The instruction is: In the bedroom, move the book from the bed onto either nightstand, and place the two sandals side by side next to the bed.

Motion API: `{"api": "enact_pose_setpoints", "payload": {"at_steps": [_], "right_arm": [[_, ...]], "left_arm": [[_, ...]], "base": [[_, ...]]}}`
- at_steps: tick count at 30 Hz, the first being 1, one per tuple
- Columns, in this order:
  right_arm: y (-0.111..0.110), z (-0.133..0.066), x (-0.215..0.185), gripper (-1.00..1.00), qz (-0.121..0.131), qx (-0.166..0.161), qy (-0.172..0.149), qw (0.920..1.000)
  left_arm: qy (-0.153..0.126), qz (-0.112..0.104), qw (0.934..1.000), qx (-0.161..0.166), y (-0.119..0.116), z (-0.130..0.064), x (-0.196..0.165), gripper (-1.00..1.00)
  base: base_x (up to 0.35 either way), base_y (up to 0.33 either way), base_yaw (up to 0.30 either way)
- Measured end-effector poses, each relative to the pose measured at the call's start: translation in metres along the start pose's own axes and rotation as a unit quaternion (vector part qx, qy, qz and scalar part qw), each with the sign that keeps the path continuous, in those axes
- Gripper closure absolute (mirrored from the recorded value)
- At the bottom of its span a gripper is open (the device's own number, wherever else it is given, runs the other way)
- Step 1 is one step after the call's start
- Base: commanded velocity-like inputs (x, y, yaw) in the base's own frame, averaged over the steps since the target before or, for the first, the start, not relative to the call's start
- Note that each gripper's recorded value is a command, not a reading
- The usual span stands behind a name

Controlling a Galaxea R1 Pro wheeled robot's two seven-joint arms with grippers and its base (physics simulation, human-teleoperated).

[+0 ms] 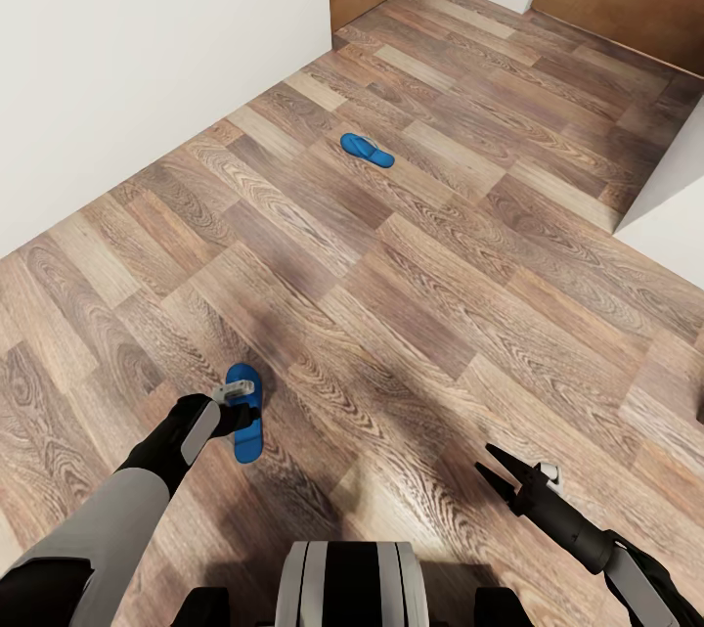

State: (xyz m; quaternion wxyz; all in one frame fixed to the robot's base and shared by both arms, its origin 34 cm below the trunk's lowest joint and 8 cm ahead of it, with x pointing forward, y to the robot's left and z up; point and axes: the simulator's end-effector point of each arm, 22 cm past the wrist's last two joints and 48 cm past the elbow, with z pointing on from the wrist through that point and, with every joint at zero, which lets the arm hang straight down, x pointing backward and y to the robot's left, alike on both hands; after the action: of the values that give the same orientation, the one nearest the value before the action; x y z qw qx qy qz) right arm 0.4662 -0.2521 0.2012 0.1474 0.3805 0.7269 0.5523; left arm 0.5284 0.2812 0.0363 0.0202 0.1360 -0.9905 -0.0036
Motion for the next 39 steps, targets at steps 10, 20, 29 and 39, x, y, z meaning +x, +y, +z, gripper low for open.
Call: {"api": "enact_pose_setpoints", "payload": {"at_steps": [10, 20, 29, 39], "right_arm": [[0.000, 0.000, 0.000, -1.00, 0.001, -0.001, 0.000, 1.0000], [-0.012, -0.001, 0.003, -1.00, 0.009, 0.008, 0.001, 0.9999], [-0.020, -0.001, 0.005, -1.00, 0.014, 0.014, 0.002, 0.9998], [-0.020, -0.001, 0.005, -1.00, 0.014, 0.014, 0.002, 0.9998]], "left_arm": [[0.000, 0.000, 1.0000, 0.000, 0.001, 0.000, 0.000, -1.00], [0.011, -0.009, 0.9999, 0.005, -0.001, 0.011, 0.010, -1.00], [0.020, 0.000, 0.9998, -0.006, 0.005, 0.019, 0.018, -1.00], [0.020, 0.000, 0.9998, -0.006, 0.005, 0.019, 0.018, -1.00]], "base": [[0.000, 0.000, 0.000], [0.000, 0.000, 0.000], [0.000, 0.000, 0.000], [0.000, 0.000, 0.000]]}}
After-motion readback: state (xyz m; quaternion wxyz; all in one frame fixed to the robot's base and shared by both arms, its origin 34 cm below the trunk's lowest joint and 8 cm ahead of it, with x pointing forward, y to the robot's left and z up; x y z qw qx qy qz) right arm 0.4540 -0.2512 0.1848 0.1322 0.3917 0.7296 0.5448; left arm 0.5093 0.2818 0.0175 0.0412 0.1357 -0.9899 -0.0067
